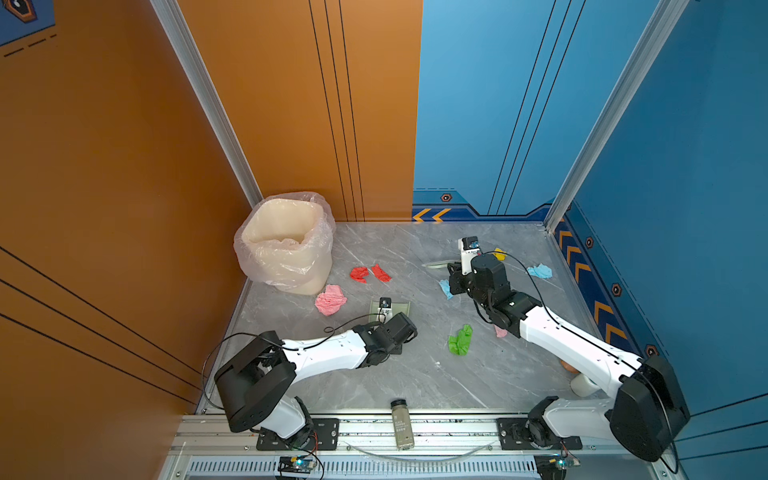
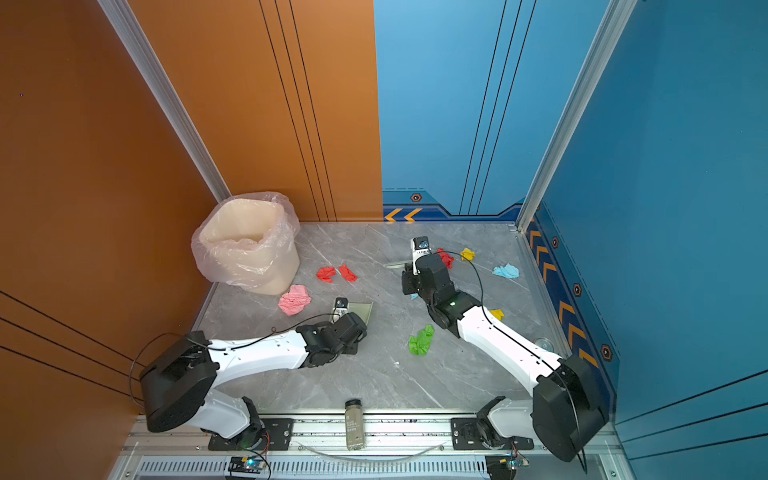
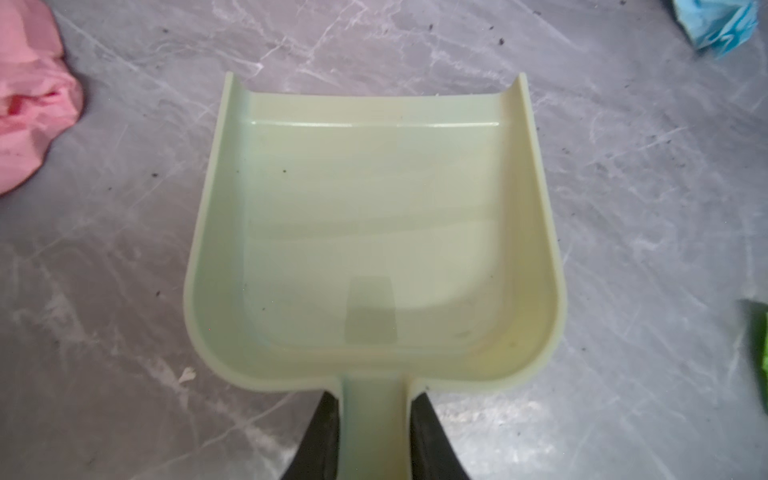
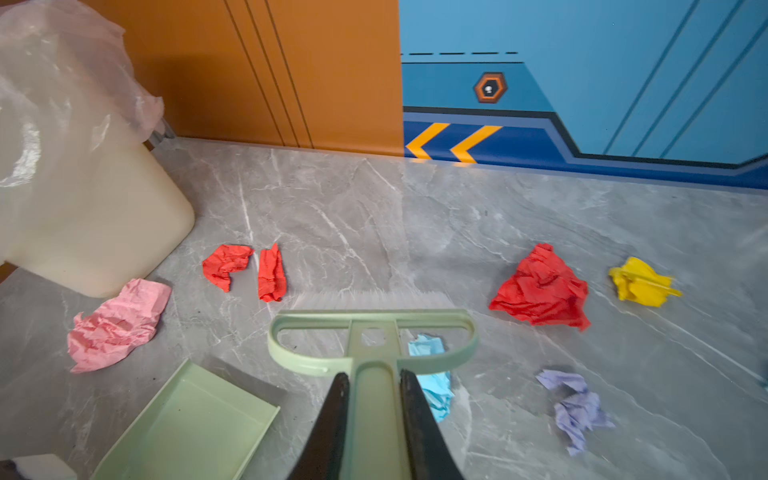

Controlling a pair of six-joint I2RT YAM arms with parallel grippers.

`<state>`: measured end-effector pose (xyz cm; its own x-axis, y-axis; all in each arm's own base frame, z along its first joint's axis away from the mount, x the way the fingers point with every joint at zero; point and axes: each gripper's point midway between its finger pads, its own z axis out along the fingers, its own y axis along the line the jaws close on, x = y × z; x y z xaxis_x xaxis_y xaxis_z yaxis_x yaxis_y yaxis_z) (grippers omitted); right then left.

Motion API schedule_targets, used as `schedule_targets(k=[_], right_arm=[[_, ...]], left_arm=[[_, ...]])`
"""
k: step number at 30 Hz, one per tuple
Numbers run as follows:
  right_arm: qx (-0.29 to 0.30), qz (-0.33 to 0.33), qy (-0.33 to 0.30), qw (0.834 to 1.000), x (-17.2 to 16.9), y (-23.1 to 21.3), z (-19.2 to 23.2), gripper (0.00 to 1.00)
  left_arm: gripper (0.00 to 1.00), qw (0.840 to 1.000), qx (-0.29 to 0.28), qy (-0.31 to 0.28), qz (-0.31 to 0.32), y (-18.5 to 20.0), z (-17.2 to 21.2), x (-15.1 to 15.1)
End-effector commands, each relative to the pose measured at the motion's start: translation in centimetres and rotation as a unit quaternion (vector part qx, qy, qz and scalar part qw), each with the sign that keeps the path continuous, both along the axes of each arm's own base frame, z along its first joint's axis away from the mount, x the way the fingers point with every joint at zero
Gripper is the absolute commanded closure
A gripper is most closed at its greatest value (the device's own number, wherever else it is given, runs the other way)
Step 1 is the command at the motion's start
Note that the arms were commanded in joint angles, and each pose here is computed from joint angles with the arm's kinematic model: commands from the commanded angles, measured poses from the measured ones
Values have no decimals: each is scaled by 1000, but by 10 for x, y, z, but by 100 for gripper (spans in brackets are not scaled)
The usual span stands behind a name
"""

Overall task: Sweep away the paper scraps from the table
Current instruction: 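Carry the brush with the right gripper toward the pink paper near the bin, then sweep the pink paper with the brush toward the dustpan held by the left gripper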

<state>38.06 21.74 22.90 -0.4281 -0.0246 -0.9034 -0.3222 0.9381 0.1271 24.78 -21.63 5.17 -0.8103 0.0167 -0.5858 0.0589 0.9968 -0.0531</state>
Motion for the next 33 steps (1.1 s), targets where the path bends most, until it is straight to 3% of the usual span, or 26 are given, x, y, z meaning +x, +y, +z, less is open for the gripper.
schedule_targets(k=[1,8,13,21,33], right_arm=[[21,50,-55,997,13,37,32,100],[27,100,-71,992,36,96,26,100],[45,187,-69,979,37,146,15,100],[67,331,-52,940,0,216,-11,100],[68,385,-34,920,-27,275,-41,100]], left_arm=[[100,1000,17,17,3,16,-7,-15],[100,1000,23,17,8,29,-7,-22],[100,999,23,17,16,41,-9,-30],[100,999,-2,15,41,62,-10,-46],[100,998,-1,22,61,83,-14,-60]])
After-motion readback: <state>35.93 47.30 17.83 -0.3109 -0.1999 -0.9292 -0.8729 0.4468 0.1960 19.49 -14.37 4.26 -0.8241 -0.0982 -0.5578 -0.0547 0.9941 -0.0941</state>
